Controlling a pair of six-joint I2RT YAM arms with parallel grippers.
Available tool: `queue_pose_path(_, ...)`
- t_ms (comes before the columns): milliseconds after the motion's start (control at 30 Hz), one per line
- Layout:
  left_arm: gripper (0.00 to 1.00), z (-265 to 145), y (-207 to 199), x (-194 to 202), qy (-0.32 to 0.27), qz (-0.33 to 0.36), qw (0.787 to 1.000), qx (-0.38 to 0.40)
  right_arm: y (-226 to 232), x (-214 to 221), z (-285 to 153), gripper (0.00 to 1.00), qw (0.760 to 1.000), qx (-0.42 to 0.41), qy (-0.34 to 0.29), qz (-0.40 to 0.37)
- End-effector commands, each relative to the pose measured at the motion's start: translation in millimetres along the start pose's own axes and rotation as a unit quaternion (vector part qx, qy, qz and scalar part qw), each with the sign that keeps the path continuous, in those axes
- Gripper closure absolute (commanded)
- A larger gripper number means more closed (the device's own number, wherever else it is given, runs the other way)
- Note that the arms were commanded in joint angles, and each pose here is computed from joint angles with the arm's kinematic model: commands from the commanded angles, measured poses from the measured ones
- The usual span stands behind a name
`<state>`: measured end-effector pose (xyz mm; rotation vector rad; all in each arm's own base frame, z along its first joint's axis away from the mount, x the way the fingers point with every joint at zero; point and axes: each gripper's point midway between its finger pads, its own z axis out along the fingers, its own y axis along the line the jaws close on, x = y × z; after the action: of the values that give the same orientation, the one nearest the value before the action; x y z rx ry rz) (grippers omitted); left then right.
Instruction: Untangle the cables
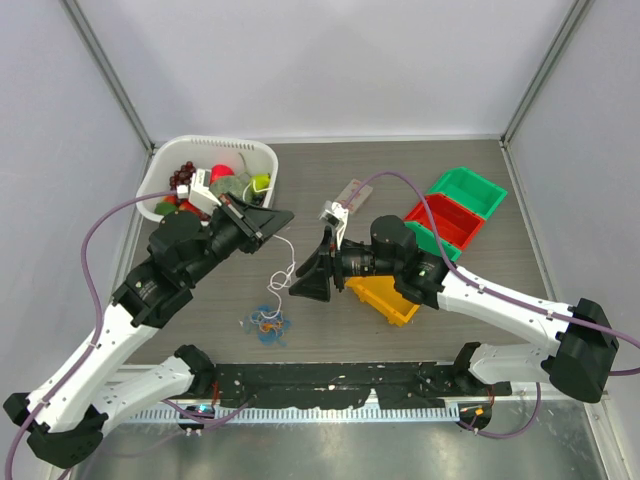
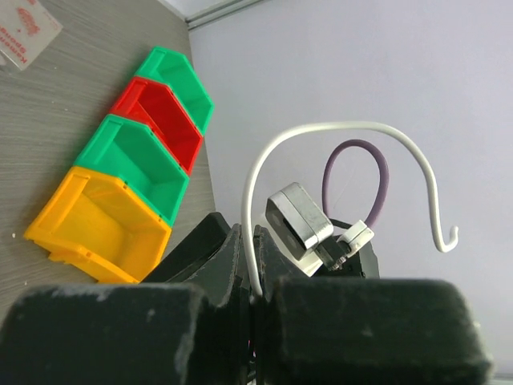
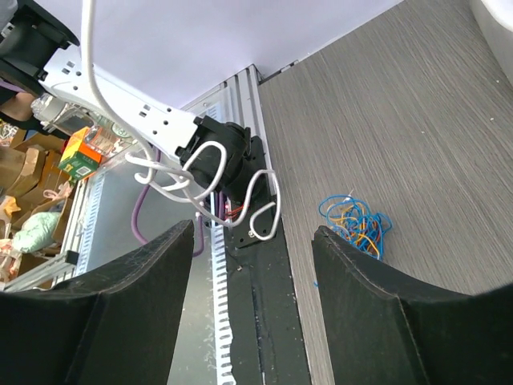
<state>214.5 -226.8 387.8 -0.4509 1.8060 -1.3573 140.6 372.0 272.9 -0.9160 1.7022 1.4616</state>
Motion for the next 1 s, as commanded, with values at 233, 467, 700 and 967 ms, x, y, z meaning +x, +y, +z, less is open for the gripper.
queue_pose_path(233,1.0,4,-20,-4,0.007,-0.027,0.999,0.045,25,-29,-1,0.34,0.998,-0.047,-0.037,-0.031)
queue_pose_path(467,1.0,7,-20,-3,0.016,-0.038,0.998,0.048,26,-37,2,0.35,0.997,-0.048,-0.049,-0.036)
queue_pose_path(700,1.0,9,-20,-3,0.016,-0.046,0.998,0.05,33,-41,6,0.35,0.996,-0.057,-0.049,-0.042)
queue_pose_path(967,1.0,6,-20,-10,0.002,-0.044,0.998,0.05,34,-28,10,0.67,0.997,-0.065,-0.035,-0.025)
